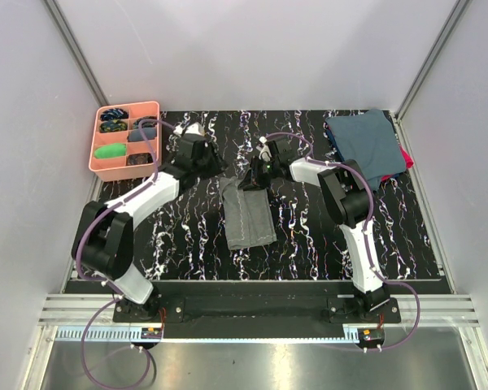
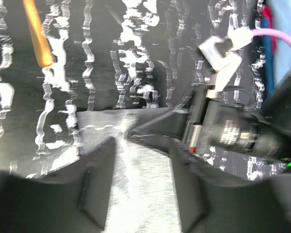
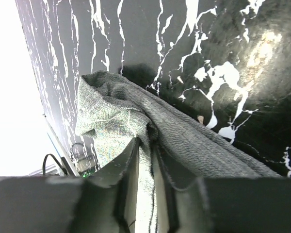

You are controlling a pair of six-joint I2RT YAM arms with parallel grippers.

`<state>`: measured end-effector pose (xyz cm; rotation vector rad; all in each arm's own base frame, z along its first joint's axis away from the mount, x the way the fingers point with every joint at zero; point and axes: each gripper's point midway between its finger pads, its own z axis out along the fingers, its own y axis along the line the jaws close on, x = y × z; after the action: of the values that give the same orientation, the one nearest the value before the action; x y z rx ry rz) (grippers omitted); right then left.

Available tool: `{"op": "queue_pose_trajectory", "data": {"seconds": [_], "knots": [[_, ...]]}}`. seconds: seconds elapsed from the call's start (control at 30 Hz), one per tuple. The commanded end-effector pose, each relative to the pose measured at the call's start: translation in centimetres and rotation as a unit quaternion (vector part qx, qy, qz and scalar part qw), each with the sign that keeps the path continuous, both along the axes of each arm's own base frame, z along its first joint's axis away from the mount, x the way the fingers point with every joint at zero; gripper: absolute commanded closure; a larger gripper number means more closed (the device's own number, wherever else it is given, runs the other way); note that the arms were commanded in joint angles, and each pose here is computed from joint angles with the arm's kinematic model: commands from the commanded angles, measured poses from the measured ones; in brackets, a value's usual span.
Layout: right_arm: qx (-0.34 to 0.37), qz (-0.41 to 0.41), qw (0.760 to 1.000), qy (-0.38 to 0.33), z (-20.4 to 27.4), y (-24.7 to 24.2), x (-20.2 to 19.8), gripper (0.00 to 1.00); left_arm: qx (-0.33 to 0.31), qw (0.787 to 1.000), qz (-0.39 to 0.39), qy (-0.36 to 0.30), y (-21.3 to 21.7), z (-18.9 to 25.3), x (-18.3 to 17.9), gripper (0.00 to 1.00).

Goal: Fold the napkin into a case and place the utensils inside
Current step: Smooth out the 2/3-rectangle-folded napkin.

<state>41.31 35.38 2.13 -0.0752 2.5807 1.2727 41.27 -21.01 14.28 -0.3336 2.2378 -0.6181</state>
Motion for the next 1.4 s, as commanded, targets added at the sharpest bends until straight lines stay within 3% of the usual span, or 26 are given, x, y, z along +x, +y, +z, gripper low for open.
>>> {"op": "queue_pose_trajectory", "data": {"seconds": [0.0,0.13,0.33,0.4,0.5,0.57,0.77,1.37], "knots": [[-0.025,-0.007,0.998,-0.051,2.7,-0.8,1.1,0.69,0.041,0.999,0.024,0.021,3.0,-3.1,-1.1,0.58],[-0.065,-0.015,0.995,-0.069,4.3,-2.2,1.1,0.60,0.029,0.999,0.016,0.025,2.9,-4.1,-1.1,0.60],[-0.064,-0.024,0.994,-0.081,5.9,-2.5,1.0,0.63,0.017,0.999,0.016,0.034,3.2,-4.4,0.1,0.68],[-0.063,-0.027,0.994,-0.081,6.0,-2.5,1.1,0.72,0.007,0.999,0.009,0.039,2.7,-4.5,0.4,0.69],[-0.013,-0.015,0.998,-0.062,6.3,-0.8,1.0,0.95,-0.010,0.999,0.000,0.041,1.9,-4.8,0.9,0.71],[0.019,-0.002,0.999,-0.045,5.9,0.6,0.6,1.00,-0.021,0.998,-0.009,0.051,1.4,-5.5,1.1,0.72],[0.058,-0.001,0.998,-0.036,5.4,2.1,0.8,1.00,-0.026,0.998,-0.026,0.052,0.5,-5.6,1.9,0.76],[0.074,0.008,0.997,-0.007,3.2,4.1,0.1,1.00,-0.049,0.994,-0.062,0.079,-1.2,-7.7,1.9,0.79]]}}
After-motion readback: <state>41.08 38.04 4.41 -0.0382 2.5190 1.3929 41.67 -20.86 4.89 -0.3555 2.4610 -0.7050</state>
